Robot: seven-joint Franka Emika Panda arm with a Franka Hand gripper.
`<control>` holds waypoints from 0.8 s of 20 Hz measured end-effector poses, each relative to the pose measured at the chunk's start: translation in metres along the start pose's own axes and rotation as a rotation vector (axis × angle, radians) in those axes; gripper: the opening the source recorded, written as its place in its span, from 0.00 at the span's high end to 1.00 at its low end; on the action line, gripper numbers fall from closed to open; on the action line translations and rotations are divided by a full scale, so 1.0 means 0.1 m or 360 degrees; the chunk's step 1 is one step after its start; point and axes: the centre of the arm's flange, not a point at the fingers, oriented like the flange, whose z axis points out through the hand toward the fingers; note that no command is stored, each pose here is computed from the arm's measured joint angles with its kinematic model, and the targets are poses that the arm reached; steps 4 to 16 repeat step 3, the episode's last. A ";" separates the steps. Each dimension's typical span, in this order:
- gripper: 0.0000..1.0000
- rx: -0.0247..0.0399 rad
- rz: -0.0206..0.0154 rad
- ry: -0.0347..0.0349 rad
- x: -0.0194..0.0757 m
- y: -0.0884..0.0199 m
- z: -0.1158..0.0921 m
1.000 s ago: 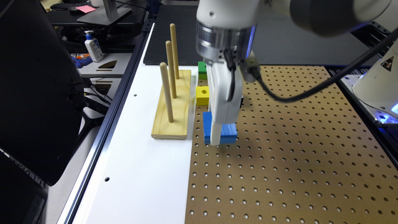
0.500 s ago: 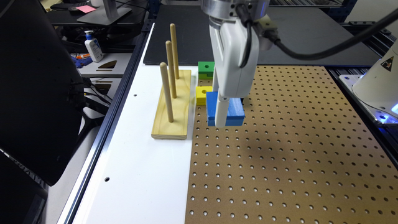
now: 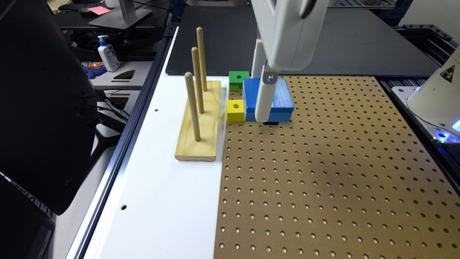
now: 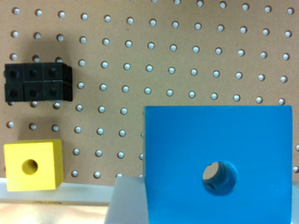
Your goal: Pick up blue block.
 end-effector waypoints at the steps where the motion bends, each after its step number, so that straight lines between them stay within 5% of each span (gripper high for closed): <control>1: 1.00 0.0001 0.00016 0.0002 -0.004 0.00 -0.03; 16: 1.00 0.0003 0.00044 0.0003 -0.009 0.01 -0.06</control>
